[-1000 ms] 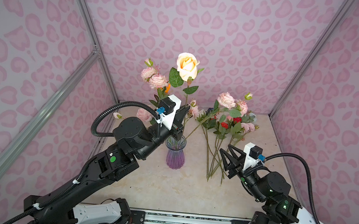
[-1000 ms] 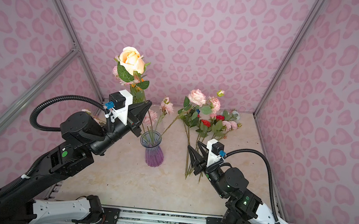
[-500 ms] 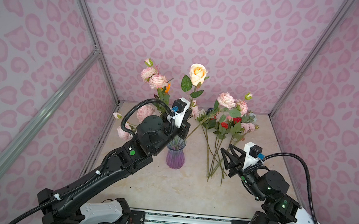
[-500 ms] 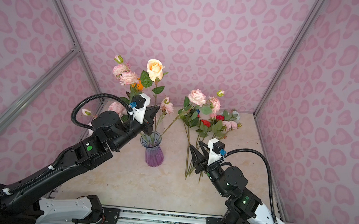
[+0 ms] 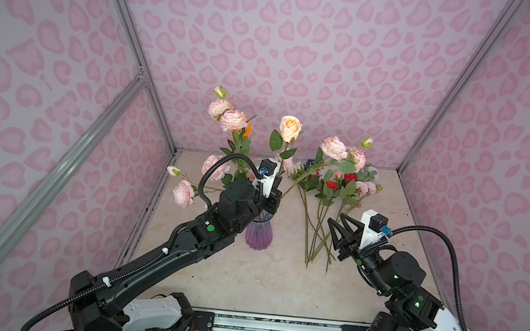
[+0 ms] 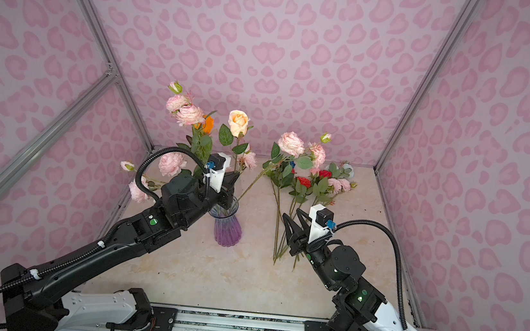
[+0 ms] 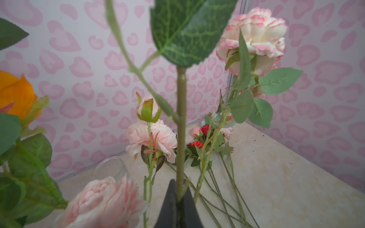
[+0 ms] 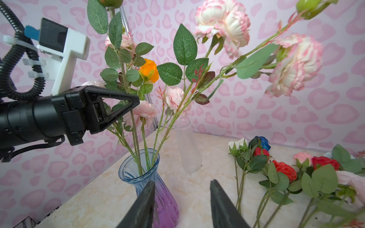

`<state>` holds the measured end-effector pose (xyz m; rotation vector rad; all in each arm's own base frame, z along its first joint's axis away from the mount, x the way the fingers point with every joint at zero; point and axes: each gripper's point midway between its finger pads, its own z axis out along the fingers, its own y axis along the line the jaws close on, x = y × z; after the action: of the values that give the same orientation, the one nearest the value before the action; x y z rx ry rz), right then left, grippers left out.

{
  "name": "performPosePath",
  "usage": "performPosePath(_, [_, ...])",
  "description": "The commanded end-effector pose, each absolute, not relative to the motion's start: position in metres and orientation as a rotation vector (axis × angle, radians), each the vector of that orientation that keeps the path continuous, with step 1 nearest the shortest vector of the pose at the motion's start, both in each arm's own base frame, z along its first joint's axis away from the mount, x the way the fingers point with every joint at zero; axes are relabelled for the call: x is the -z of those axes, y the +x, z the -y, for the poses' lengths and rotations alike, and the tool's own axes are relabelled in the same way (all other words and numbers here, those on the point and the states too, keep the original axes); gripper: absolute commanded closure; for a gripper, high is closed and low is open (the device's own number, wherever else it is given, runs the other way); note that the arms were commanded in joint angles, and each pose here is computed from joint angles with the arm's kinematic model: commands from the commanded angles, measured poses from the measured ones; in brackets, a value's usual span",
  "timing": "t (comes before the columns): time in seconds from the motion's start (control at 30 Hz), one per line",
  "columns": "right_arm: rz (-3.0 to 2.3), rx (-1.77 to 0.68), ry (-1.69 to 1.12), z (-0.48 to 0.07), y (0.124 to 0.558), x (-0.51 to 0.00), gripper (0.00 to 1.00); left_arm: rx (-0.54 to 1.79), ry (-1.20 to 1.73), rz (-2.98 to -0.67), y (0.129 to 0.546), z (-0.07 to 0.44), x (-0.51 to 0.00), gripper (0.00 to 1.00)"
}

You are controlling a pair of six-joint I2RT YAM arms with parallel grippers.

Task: Arrange the flowers into the vase
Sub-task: 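Carry the cream rose over the vase and lower it with left gripper, then open left gripper and withdraw from the vase while right gripper moves to the pile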

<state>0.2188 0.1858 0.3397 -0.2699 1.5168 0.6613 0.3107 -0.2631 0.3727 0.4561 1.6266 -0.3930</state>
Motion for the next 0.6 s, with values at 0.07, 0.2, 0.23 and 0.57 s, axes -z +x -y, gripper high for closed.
performPosePath(0.07, [-1.518, -0.659, -0.251, -0.183, 0.22, -0.34, 0.53, 0.398, 0.394, -1.623, 0.313, 0.255, -0.369, 0.92])
performPosePath(0.2, [-1.528, -0.653, -0.244, -0.182, 0.222, -0.337, 0.53, 0.384, 0.384, -1.639, 0.313, 0.251, -0.362, 0.87])
performPosePath(0.23, [-1.531, -0.653, -0.244, -0.182, 0.222, -0.337, 0.53, 0.381, 0.388, -1.643, 0.312, 0.25, -0.361, 0.84])
performPosePath(0.57, [-1.539, -0.638, -0.226, -0.178, 0.223, -0.338, 0.53, 0.386, 0.397, -1.675, 0.304, 0.243, -0.351, 0.7])
